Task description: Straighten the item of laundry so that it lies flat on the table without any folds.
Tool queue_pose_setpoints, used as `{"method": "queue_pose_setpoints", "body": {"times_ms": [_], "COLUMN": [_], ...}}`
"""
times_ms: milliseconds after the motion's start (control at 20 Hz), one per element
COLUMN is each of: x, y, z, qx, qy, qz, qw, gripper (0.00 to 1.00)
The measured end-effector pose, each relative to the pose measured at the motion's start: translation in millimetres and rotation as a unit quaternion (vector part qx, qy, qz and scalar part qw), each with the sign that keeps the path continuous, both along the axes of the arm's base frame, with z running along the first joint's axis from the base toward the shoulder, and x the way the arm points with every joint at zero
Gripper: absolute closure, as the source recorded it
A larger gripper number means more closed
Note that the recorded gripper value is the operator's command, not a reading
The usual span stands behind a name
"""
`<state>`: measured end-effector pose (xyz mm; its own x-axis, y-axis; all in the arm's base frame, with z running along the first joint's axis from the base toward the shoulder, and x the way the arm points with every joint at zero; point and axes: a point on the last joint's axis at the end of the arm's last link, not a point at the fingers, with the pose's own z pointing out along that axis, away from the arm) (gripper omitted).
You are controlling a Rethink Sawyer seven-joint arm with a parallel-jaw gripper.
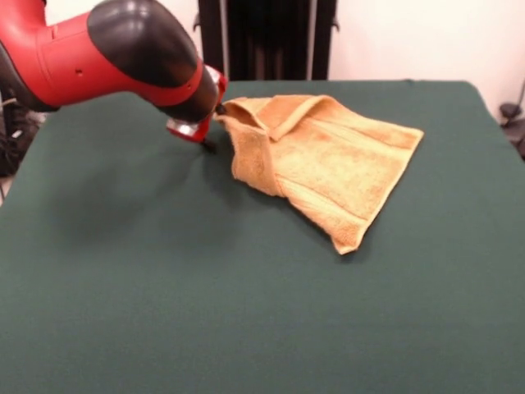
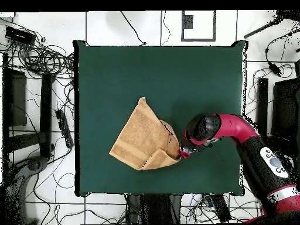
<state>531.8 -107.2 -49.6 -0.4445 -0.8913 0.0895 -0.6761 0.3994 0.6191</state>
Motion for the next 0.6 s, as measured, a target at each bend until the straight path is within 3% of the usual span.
{"method": "queue_pose_setpoints", "body": {"times_ms": [150,250,400,600], "x": [8.5,11.0,15.7,23.8], "y": [-8.7,-12.5,-25.3,-64.9], "z": [1.8,2.1,3.4,4.0], "qx": [-0.045,-0.059,-0.095,-0.167], "qy": [-0.009,-0.014,-0.028,-0.058], "qz": [0.034,0.044,0.066,0.098], "qw": [0.9984,0.9972,0.9929,0.9793], "gripper": [0.0,0.0,0.0,0.0]}}
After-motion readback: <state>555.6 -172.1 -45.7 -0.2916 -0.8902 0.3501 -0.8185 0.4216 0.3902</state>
